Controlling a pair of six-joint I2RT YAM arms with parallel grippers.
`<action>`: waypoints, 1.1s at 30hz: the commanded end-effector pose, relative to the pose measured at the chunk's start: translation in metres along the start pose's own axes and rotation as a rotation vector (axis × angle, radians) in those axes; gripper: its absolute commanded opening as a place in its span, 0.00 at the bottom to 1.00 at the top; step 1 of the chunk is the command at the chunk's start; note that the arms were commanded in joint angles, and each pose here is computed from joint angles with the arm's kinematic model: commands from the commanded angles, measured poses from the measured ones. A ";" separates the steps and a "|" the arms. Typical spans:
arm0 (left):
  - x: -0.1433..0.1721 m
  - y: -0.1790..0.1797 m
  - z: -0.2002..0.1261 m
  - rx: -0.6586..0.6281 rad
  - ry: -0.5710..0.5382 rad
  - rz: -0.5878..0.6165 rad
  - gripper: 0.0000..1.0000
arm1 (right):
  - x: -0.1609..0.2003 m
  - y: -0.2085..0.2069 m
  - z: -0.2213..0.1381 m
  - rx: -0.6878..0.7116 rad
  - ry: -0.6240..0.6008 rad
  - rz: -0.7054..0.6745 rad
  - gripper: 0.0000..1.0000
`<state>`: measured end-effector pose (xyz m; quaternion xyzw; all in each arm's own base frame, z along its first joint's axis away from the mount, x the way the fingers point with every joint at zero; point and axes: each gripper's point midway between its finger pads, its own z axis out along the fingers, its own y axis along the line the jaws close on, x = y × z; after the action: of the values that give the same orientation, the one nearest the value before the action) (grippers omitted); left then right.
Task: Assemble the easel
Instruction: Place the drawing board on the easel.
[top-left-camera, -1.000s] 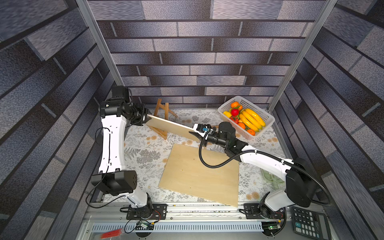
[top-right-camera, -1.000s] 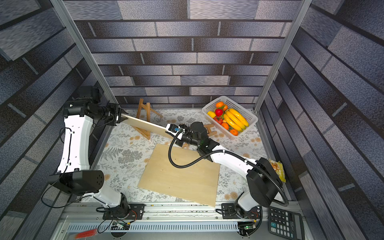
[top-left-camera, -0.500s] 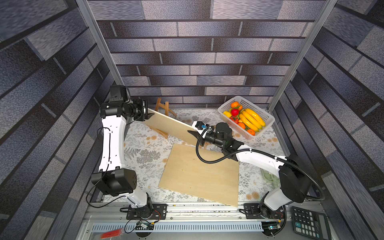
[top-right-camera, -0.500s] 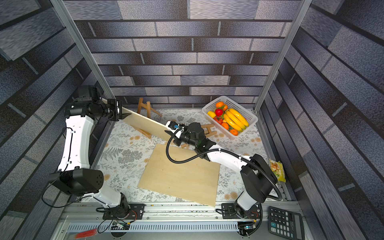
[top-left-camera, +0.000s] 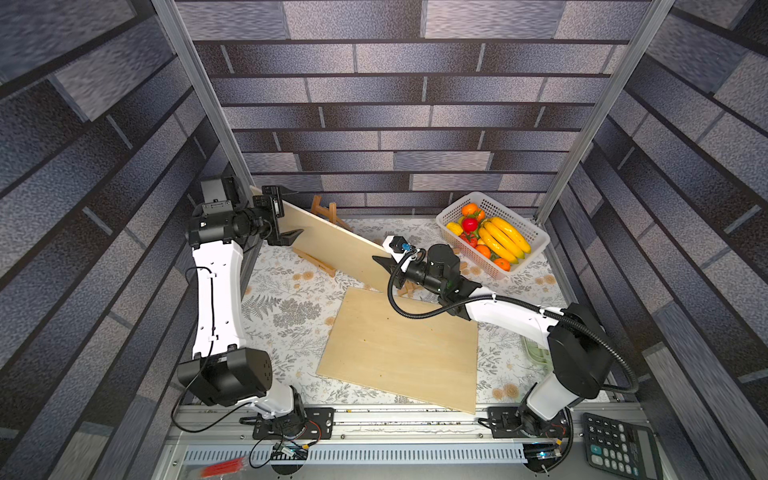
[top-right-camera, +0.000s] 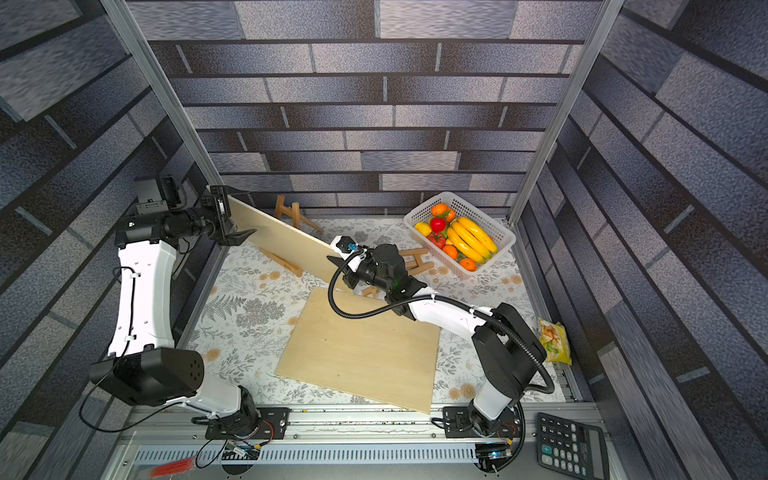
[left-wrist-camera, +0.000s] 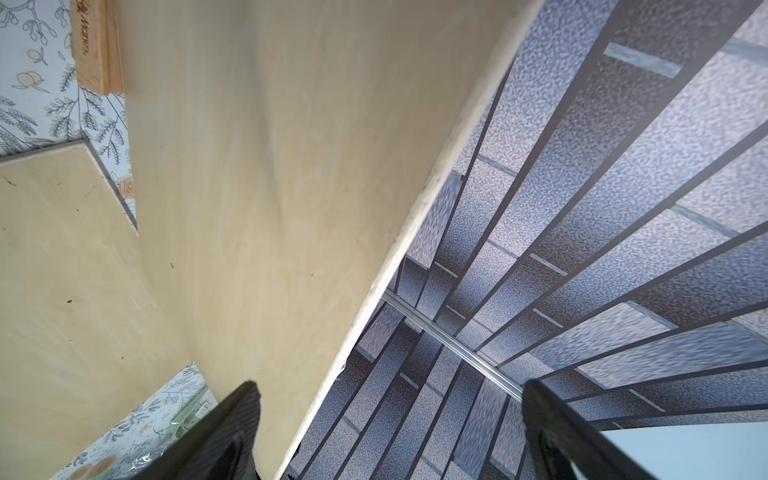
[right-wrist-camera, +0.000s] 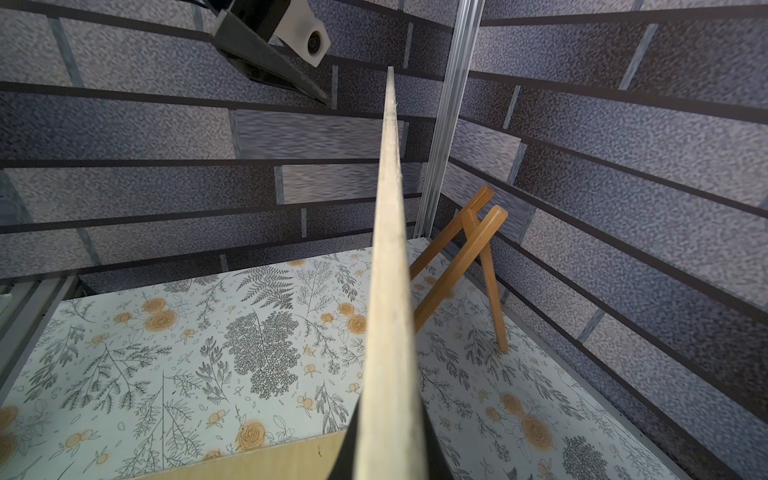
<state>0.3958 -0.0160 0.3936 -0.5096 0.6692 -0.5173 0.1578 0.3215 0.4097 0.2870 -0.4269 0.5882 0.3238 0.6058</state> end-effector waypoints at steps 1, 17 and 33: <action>0.012 -0.011 -0.016 0.068 0.022 0.031 1.00 | -0.013 0.001 0.011 -0.012 -0.019 0.045 0.00; 0.012 0.010 -0.051 0.138 0.037 0.002 1.00 | -0.015 -0.034 0.037 0.006 -0.025 0.133 0.00; 0.009 0.031 -0.061 0.135 0.031 -0.019 1.00 | 0.001 -0.059 0.069 0.018 -0.030 0.168 0.00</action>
<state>0.3384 0.0110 0.3909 -0.5136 0.6236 -0.5649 0.1680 0.3920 0.4439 0.3001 -0.3682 0.6127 0.3735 0.5912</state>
